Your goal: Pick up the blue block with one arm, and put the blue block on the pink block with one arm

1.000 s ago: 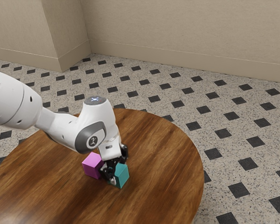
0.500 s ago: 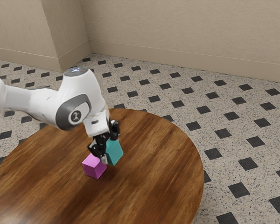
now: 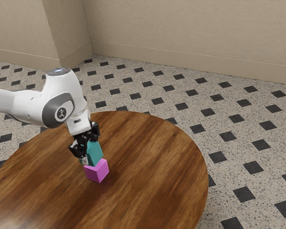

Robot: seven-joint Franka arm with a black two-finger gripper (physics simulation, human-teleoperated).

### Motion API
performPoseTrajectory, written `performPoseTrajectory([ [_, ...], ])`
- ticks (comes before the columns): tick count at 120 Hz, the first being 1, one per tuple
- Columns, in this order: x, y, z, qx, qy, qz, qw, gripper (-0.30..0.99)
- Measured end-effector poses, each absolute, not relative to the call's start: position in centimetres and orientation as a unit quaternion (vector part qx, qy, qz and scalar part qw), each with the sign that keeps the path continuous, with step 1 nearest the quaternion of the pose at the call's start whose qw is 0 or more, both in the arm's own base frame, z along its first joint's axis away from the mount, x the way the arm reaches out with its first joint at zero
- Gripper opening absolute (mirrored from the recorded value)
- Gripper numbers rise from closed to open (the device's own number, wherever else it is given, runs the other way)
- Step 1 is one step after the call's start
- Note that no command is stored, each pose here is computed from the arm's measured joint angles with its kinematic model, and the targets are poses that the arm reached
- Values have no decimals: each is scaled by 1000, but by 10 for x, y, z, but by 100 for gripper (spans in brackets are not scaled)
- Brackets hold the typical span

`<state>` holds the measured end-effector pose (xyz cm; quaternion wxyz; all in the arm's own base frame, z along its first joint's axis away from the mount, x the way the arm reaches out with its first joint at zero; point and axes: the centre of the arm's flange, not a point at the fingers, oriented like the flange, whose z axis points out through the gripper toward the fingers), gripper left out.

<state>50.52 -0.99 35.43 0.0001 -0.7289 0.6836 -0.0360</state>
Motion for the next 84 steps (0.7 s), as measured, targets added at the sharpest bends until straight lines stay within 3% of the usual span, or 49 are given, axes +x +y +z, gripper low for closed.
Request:
performPoseTrajectory([
  [41, 514, -7, 335, -715, 698, -32, -1, 30],
  [49, 514, -4, 334, -714, 699, -31, -1, 42],
  [84, 512, 29, 346, -729, 684, -37, 3, 61],
])
